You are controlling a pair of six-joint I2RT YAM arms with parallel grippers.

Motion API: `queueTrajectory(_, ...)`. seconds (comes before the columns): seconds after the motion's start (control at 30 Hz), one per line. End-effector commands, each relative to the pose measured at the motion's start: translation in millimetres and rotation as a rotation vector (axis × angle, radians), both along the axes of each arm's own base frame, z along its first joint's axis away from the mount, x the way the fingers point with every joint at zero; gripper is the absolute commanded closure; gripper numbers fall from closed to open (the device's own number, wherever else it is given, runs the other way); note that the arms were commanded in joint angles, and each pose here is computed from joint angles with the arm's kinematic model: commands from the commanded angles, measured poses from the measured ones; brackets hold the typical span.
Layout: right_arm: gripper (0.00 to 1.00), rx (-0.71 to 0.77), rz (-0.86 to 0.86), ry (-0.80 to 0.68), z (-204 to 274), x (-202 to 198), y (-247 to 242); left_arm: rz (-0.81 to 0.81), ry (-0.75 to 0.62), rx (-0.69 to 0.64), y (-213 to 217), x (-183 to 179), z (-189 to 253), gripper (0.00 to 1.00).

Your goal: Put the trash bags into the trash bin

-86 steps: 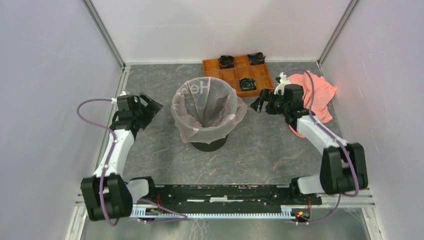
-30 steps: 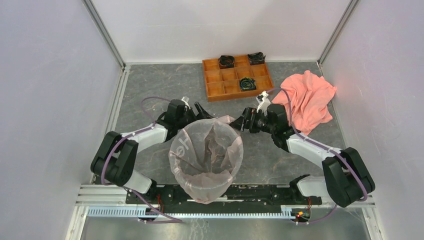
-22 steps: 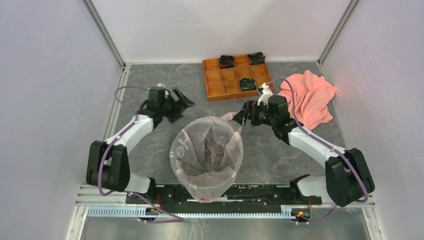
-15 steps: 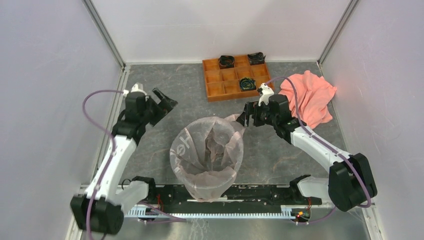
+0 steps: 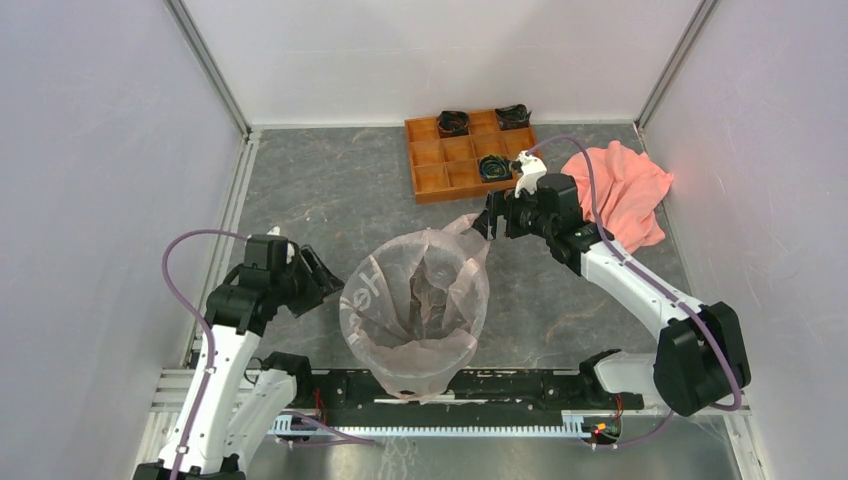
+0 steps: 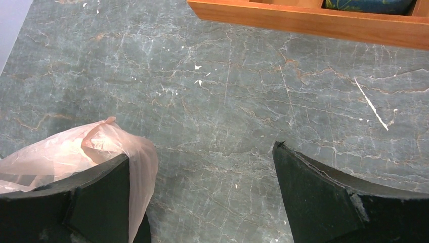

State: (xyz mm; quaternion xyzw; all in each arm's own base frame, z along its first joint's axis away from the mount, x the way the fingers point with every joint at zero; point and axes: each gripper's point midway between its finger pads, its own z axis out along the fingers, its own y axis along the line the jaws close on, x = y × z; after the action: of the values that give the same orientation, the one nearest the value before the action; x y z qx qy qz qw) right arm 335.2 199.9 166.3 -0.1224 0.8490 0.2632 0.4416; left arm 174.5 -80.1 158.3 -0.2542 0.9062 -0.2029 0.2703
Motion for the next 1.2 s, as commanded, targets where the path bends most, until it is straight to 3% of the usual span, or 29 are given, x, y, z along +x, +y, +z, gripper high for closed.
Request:
queueTrajectory(0.0,0.02,0.022,-0.011,-0.035,4.8,4.2,-0.5,-0.183,0.134,0.034,-4.5,-40.9,-17.1,0.41)
queueTrajectory(0.1,0.02,0.021,-0.004,-0.022,1.0,4.1,1.2,-0.399,0.207,-0.108,-39.5,-69.7,-24.3,0.51)
queueTrajectory(0.27,0.02,0.027,-0.006,-0.012,-2.8,4.8,2.3,-0.591,0.192,-0.267,-70.5,-99.0,-19.2,0.48)
queueTrajectory(0.43,0.02,0.041,0.01,0.013,-6.7,6.3,7.8,-0.684,0.202,-0.395,-89.5,-115.9,-20.1,0.47)
queueTrajectory(0.57,0.02,0.038,0.002,0.014,-7.9,7.0,7.0,-0.667,0.131,-0.471,-105.0,-97.0,-9.4,0.41)
queueTrajectory(0.77,0.02,0.041,0.0,0.016,-7.1,8.2,7.8,-0.558,-0.066,-0.589,-133.9,-34.2,13.7,0.35)
queueTrajectory(0.93,0.02,-0.033,-0.002,0.022,-6.7,14.2,1.4,-0.41,-0.113,-0.414,-123.3,14.3,0.9,0.37)
queueTrajectory(1.0,0.02,-0.069,-0.014,0.009,-3.8,16.7,-3.9,-0.327,-0.149,-0.267,-103.5,32.5,1.9,0.34)
queueTrajectory(1.17,0.02,-0.092,-0.02,-0.02,5.9,17.6,-8.9,-0.107,-0.245,0.135,-24.9,51.1,41.4,0.13)
